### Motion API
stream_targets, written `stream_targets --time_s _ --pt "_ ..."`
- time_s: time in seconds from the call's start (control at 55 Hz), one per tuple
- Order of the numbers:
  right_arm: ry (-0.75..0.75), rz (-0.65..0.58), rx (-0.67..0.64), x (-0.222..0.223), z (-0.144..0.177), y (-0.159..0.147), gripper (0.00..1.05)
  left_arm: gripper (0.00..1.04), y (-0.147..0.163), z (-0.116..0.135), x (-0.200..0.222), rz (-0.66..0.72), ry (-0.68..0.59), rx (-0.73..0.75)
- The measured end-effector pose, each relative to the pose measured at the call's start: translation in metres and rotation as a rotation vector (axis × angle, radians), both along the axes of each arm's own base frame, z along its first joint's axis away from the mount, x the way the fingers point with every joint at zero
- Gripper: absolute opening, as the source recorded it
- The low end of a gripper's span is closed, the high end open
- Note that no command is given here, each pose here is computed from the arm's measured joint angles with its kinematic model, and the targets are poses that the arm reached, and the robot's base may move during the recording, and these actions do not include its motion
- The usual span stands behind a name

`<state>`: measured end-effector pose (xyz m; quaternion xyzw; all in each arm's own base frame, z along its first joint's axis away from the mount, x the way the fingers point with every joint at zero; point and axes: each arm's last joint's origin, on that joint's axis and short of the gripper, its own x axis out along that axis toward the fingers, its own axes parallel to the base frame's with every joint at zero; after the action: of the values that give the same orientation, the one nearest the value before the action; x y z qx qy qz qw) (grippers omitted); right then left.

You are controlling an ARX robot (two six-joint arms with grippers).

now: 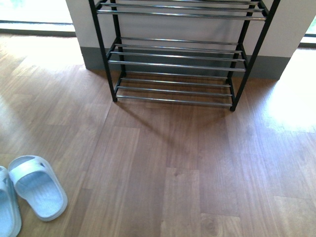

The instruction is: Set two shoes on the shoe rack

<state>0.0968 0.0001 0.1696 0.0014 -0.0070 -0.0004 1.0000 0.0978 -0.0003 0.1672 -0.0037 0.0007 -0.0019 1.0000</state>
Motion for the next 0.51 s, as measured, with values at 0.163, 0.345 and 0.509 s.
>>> stream_targets --time_s 0.163,0.345,0.509 --pt "-0.003 -0.006 0.0 -0.0002 0.0002 -0.0003 0.96 0.95 -0.0001 0.0 0.0 -0.003 0.0 0.0" --pt "0.002 0.01 0.0 0.0 -0.0001 0.0003 0.96 0.95 0.0005 0.0 0.0 0.01 0.0 0.0" --pt "0.0 -0.004 0.0 0.0 0.0 -0.0003 0.96 0.95 0.0 0.0 0.0 -0.002 0.0 0.0"
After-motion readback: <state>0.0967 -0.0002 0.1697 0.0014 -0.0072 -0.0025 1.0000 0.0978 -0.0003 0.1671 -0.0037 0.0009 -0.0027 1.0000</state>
